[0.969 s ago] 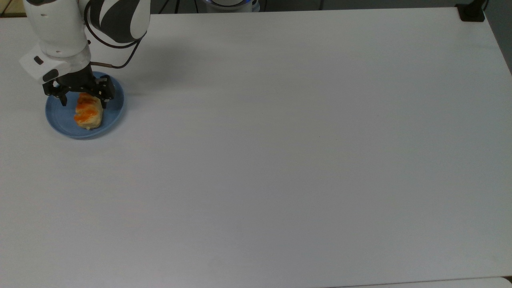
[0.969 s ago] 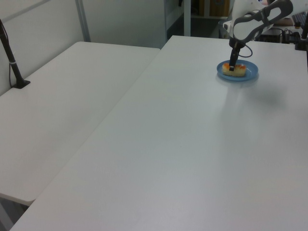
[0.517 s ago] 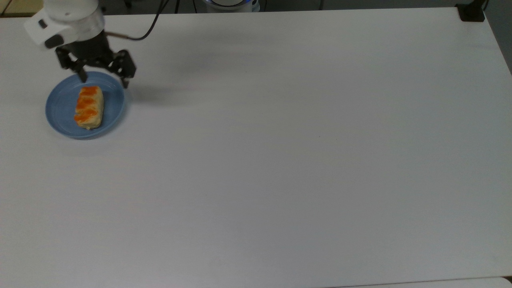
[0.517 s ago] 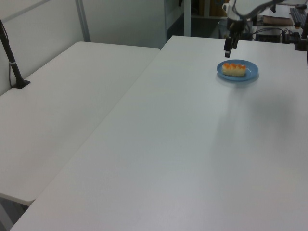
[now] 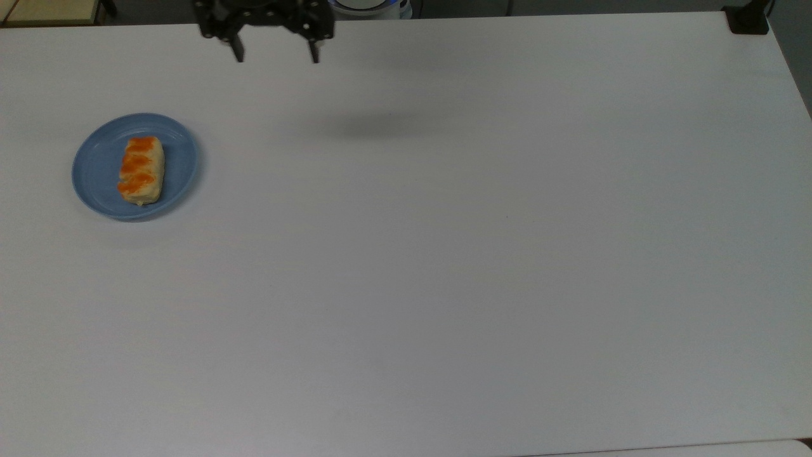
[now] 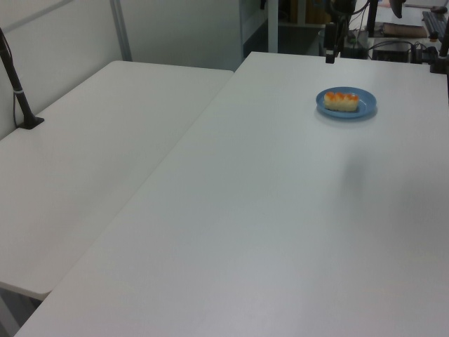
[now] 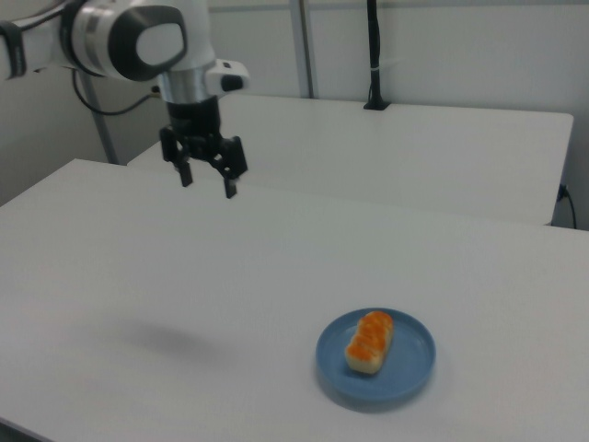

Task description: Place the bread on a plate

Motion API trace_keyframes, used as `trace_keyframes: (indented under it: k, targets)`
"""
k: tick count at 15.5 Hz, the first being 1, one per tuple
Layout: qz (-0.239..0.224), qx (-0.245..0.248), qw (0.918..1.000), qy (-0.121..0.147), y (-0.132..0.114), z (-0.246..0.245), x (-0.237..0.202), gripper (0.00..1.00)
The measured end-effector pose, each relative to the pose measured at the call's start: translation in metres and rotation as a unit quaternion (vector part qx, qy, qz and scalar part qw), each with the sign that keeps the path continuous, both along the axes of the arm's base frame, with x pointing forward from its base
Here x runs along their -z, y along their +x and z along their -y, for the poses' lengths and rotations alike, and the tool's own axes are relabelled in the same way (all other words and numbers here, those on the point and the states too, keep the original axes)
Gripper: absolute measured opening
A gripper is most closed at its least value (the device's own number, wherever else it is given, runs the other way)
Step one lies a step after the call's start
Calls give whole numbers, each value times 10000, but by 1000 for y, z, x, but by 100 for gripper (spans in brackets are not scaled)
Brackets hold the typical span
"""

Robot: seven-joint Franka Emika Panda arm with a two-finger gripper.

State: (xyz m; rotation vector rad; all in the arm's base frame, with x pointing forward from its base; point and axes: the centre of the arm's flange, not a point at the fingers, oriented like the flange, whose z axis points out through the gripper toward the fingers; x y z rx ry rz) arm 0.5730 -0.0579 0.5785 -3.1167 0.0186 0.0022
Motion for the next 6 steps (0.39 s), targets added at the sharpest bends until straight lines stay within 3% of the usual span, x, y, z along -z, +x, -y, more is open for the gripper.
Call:
trace_keyframes:
  k: [6]
  targets:
    - [-71,-356,9993,-45,-2,-43,-5,100]
